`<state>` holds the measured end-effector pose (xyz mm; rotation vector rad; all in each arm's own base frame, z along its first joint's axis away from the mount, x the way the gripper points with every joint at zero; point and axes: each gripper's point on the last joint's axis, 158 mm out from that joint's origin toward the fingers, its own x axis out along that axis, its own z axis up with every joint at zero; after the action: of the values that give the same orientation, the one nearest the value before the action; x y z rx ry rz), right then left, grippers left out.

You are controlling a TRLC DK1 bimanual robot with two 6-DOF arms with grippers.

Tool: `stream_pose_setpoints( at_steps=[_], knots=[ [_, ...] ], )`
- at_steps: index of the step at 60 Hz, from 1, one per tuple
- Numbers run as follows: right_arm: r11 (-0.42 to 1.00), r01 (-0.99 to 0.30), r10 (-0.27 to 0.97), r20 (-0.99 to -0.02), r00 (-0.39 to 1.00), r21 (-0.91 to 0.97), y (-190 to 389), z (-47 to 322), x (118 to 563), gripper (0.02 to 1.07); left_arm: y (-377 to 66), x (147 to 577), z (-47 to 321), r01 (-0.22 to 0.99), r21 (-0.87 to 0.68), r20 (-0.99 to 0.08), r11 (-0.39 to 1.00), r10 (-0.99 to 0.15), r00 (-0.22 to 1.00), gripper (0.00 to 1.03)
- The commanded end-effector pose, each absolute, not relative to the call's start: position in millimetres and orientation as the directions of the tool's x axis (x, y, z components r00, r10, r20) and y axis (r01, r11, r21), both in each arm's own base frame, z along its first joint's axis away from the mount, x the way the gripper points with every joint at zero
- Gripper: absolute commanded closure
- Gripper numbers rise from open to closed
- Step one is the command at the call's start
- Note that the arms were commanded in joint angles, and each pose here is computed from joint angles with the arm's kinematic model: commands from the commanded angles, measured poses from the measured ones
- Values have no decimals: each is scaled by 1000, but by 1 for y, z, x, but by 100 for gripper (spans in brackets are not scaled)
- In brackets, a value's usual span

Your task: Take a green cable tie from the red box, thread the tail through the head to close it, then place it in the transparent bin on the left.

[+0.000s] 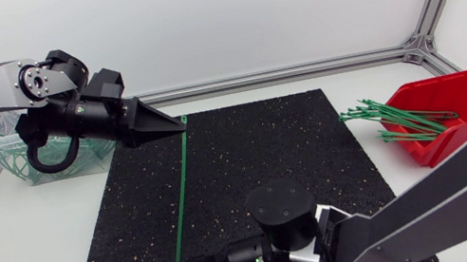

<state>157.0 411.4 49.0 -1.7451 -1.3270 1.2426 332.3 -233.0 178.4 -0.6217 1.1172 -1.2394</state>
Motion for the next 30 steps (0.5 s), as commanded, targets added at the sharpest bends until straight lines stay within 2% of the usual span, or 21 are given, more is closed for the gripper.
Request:
stream_pose_setpoints(
  at_steps=[1, 7, 9, 15, 30],
  knots=[
    [-294, 406, 952, -302, 45, -865, 417, 49, 155, 56, -236, 332, 184, 441, -863, -309, 248, -949, -70, 100],
    [-297, 404, 951, -307, 41, -865, 418, 46, 154, 57, -236, 331, 183, 440, -863, -309, 248, -948, -71, 100],
    [-294, 403, 951, -308, 30, -867, 417, 45, 151, 61, -236, 331, 183, 440, -863, -309, 248, -948, -72, 100],
    [-292, 403, 951, -309, 24, -868, 417, 45, 150, 64, -236, 331, 183, 440, -863, -309, 248, -948, -72, 100],
    [-284, 403, 952, -307, 10, -870, 419, 44, 148, 65, -236, 331, 183, 440, -863, -309, 248, -948, -72, 100]
  ],
)
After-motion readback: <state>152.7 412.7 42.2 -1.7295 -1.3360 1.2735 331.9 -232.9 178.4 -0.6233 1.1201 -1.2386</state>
